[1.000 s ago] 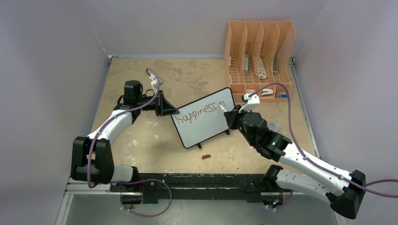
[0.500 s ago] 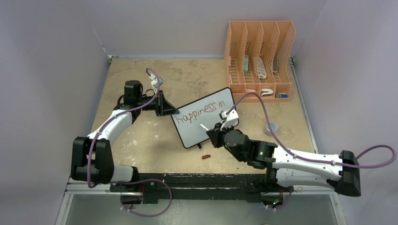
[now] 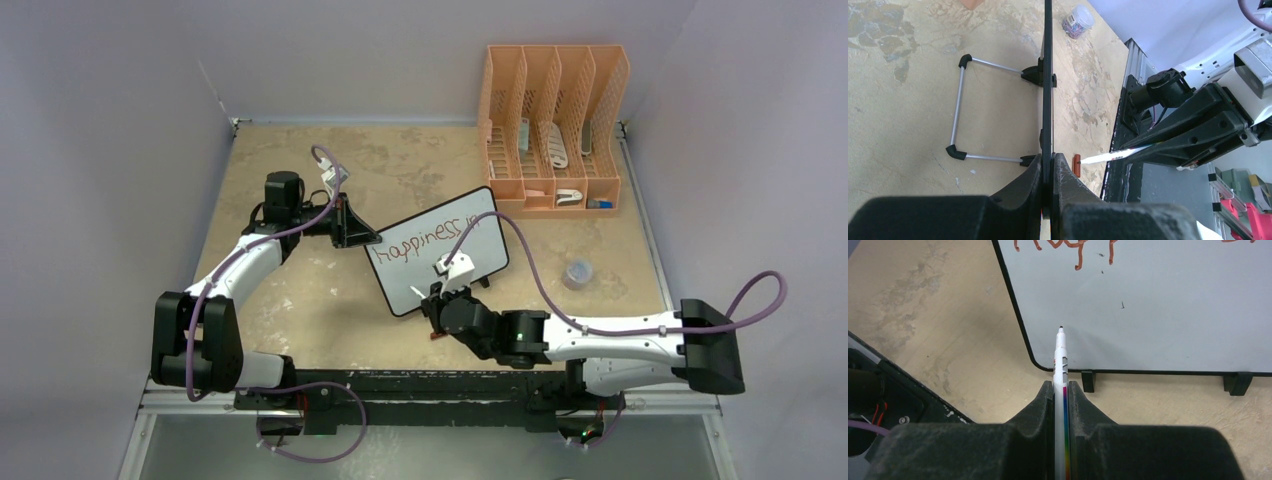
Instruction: Write a sentence on the whiteboard
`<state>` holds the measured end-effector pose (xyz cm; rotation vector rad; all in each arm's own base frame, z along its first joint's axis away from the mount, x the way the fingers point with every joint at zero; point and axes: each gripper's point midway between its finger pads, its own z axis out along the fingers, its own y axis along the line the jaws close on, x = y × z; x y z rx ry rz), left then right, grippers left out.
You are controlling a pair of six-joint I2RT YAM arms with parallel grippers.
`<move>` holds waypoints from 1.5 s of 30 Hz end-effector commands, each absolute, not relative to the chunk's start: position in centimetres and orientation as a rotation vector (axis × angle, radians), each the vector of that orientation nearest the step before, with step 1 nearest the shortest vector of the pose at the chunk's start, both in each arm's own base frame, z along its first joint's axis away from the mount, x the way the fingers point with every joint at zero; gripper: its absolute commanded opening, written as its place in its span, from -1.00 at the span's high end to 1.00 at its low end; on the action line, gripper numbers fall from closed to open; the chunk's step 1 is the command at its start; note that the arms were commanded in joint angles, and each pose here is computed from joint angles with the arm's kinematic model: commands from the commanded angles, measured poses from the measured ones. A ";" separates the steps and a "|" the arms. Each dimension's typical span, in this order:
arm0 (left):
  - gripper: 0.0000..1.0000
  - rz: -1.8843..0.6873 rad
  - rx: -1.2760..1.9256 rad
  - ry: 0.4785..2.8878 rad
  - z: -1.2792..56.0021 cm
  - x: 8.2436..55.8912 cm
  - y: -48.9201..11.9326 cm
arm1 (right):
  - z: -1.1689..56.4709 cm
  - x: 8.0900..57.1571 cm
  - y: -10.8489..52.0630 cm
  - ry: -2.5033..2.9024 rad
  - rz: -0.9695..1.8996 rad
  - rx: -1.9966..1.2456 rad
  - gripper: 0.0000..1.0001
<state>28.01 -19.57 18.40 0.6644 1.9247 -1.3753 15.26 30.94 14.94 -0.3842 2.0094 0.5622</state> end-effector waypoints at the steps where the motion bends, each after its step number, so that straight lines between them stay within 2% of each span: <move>1: 1.00 -1.307 0.647 1.977 17.1 28.5 -19.5 | 18.4 16.1 33.3 1.931 0.632 -0.289 1.00; 20: 1.00 -1.305 0.643 1.984 16.9 28.7 -19.5 | 17.6 16.7 36.3 1.934 0.588 -0.304 1.00; 45: 1.00 -1.311 0.641 1.989 16.8 28.6 -19.5 | 16.2 16.9 37.0 1.962 0.540 -0.330 1.00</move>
